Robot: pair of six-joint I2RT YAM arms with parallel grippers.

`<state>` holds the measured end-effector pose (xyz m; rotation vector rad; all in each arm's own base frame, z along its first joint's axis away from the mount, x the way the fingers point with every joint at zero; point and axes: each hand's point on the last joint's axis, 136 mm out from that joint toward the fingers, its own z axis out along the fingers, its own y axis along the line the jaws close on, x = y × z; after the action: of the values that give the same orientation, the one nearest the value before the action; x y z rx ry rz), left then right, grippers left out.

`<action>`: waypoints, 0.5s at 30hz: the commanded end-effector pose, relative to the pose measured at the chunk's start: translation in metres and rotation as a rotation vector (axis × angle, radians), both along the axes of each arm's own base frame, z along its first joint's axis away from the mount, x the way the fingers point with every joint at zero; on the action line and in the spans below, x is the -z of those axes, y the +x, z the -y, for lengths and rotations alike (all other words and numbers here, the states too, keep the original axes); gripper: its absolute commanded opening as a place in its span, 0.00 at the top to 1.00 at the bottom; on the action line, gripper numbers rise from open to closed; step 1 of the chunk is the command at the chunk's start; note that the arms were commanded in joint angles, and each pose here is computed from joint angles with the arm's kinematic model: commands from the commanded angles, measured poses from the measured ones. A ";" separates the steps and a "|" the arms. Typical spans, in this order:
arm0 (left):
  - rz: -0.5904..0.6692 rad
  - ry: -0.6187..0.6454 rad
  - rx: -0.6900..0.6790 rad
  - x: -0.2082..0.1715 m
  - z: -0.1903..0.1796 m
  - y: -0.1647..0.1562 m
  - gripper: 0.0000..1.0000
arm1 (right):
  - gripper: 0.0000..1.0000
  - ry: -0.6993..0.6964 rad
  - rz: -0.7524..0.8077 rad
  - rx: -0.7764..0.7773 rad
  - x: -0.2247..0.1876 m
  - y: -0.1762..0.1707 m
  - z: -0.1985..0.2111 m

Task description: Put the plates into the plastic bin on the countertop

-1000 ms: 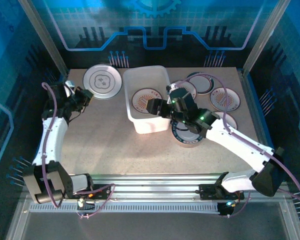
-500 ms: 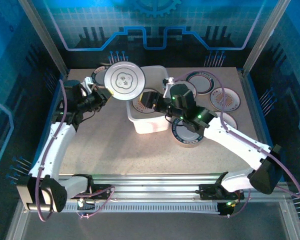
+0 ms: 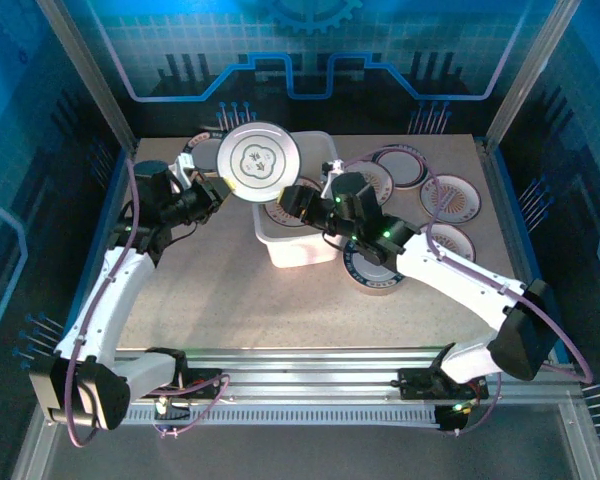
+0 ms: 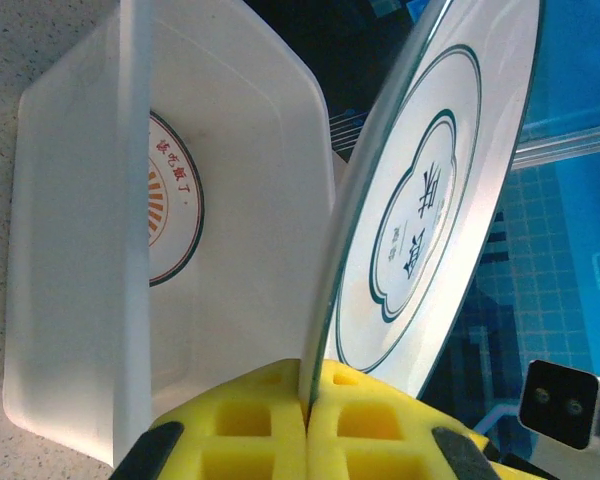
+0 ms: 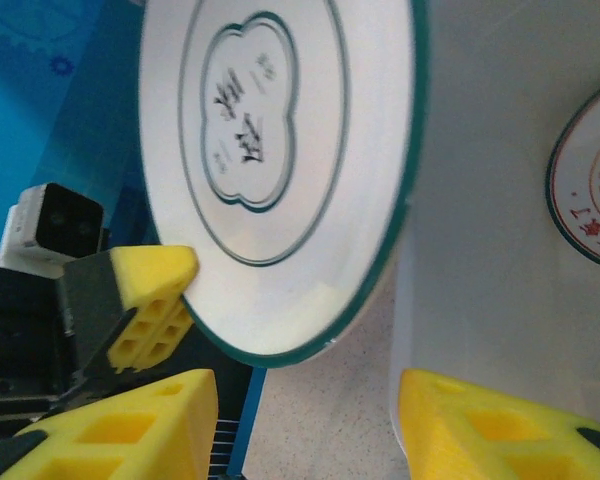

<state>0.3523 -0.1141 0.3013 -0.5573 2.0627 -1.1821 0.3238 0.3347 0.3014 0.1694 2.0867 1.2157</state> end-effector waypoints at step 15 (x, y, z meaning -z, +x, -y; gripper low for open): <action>0.078 -0.011 0.034 -0.022 0.013 -0.008 1.00 | 0.62 0.184 0.005 0.079 -0.002 0.017 -0.008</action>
<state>0.3492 -0.1232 0.3012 -0.5319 2.0757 -1.1957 0.3363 0.3419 0.2951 0.2952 2.0040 1.3273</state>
